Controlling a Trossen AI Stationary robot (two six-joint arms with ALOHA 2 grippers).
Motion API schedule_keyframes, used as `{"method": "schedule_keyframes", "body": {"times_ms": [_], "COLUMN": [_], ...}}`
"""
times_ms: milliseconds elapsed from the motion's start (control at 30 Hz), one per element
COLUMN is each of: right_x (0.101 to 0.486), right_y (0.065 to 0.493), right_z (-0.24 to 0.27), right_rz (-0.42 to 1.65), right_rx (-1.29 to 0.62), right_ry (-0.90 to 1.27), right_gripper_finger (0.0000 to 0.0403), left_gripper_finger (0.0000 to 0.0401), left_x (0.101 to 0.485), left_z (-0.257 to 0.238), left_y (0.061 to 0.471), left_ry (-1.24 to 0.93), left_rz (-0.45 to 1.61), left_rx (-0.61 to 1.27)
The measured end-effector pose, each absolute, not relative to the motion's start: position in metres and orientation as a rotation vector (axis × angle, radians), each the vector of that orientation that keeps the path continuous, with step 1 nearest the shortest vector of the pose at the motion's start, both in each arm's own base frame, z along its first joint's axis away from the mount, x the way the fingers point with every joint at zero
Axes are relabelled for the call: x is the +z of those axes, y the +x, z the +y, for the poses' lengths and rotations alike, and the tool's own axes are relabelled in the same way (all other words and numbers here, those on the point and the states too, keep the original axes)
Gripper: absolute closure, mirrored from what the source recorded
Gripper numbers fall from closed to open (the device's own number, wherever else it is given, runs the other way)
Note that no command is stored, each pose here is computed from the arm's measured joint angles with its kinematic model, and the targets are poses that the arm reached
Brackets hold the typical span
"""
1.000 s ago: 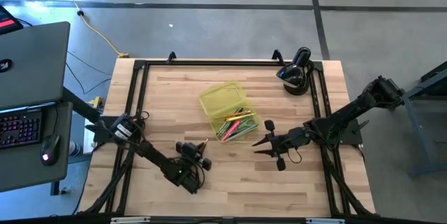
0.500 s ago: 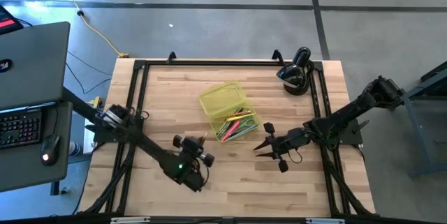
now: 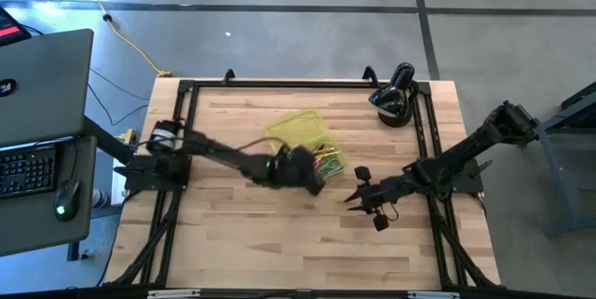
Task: Pick & place school supplies into a supply box
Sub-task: Put the orange pencil into the yellow supply box
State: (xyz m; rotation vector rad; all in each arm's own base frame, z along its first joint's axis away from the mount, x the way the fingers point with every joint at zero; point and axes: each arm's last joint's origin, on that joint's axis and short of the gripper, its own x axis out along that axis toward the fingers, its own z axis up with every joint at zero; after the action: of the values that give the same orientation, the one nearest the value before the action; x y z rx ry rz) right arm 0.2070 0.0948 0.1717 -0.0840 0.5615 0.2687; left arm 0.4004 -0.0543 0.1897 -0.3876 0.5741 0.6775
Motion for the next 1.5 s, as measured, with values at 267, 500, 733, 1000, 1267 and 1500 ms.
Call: {"method": "schedule_keyframes", "body": {"times_ms": [267,500,733,1000,1267,1500], "right_x": [0.171,0.17,0.17,0.17,0.169,0.169], "right_y": [0.207,0.208,0.21,0.21,0.21,0.209], "right_z": [0.093,0.09,0.086,0.085,0.084,0.084], "right_rz": [0.566,0.57,0.572,0.575,0.582,0.587], "right_rx": [0.279,0.252,0.232,0.226,0.226,0.225], "right_ry": [-0.156,-0.159,-0.153,-0.151,-0.153,-0.154], "right_gripper_finger": [0.0315,0.0315,0.0315,0.0316,0.0316,0.0316], "left_gripper_finger": [0.0359,0.0262,0.0209,0.02,0.0204,0.0264], "left_x": [0.159,0.142,0.15,0.175,0.176,0.168], "left_z": [-0.004,0.002,0.003,0.003,-0.011,-0.044], "left_y": [0.426,0.429,0.429,0.42,0.404,0.389], "left_ry": [-0.476,-0.506,-0.469,-0.491,-0.516,-0.466], "left_rz": [0.594,0.625,0.611,0.625,0.806,0.953], "left_rx": [0.576,0.566,0.562,0.518,0.49,0.487]}}
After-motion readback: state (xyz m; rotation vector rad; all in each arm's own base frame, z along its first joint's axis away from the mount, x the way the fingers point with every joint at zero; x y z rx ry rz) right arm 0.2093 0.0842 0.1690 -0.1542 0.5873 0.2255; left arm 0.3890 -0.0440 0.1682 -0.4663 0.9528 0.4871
